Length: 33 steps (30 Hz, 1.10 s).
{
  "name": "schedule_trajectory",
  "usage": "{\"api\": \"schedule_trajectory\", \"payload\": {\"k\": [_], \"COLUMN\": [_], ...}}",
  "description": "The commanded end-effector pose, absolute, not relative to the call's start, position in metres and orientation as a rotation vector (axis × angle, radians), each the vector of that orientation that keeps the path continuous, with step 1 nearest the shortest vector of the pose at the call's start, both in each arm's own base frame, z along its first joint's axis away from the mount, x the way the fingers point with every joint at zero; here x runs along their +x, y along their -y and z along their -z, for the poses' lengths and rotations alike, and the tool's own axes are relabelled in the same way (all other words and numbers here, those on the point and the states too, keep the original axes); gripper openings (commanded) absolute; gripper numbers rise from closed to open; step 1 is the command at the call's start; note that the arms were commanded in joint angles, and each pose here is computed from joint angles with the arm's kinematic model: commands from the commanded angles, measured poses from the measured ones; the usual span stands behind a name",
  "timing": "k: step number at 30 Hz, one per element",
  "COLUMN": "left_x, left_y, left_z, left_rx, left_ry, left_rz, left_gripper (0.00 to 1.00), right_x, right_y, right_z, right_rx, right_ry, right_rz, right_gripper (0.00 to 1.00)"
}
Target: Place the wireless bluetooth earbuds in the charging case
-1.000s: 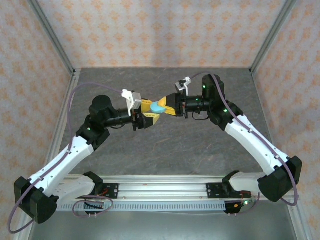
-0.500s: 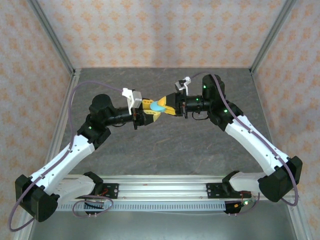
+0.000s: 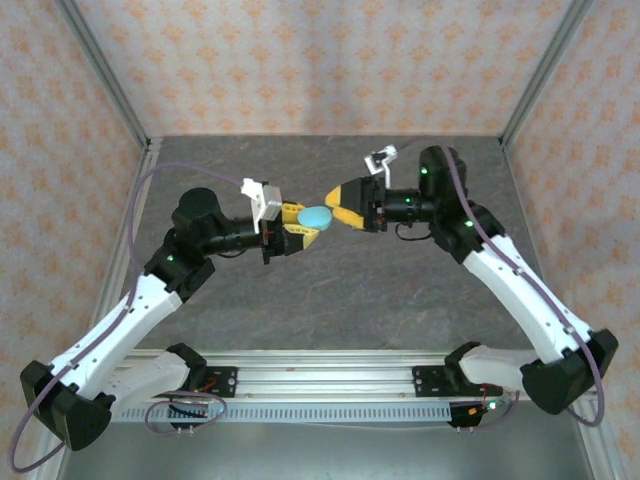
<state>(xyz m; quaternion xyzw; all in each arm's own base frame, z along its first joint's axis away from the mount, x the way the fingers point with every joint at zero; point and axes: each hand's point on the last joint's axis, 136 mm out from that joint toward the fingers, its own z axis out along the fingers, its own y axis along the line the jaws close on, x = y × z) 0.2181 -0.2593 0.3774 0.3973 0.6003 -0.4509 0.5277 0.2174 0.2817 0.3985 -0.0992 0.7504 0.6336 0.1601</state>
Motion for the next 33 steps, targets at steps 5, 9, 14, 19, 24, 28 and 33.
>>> {"api": "schedule_trajectory", "payload": {"k": [5,9,14,19,24,28,33], "left_x": [0.189,0.182,0.179,0.180,0.179,0.178,0.176], "left_y": [0.253,0.253,0.254,0.255,0.255,0.255,0.257], "left_z": [-0.397,-0.403,-0.408,-0.409,-0.412,-0.413,-0.411], "left_rx": [1.019,1.026,1.029,1.021,1.019,1.022,1.035], "left_ry": [-1.461,-1.465,-1.459,-1.461,-1.457,-1.453,-1.452], "left_rz": [1.122,1.163,1.186,1.200,1.216,1.218,1.236], "left_gripper": [0.00,0.00,0.00,0.00,0.00,0.00,0.00], "right_x": [0.197,0.183,0.173,0.167,0.169,0.170,0.176], "right_y": [-0.269,-0.277,-0.284,-0.292,-0.295,-0.300,-0.303], "right_z": [-0.435,-0.425,-0.415,-0.414,-0.407,-0.406,-0.413], "right_rx": [-0.589,-0.719,-0.803,-0.862,-0.883,-0.901,-0.860], "right_ry": [-1.865,-1.866,-1.886,-1.866,-1.873,-1.874,-1.856], "right_rz": [-1.586,-1.457,-1.409,-1.419,-1.388,-1.390,-1.401], "right_gripper": [0.71,0.71,0.73,0.74,0.74,0.62,0.45]}}
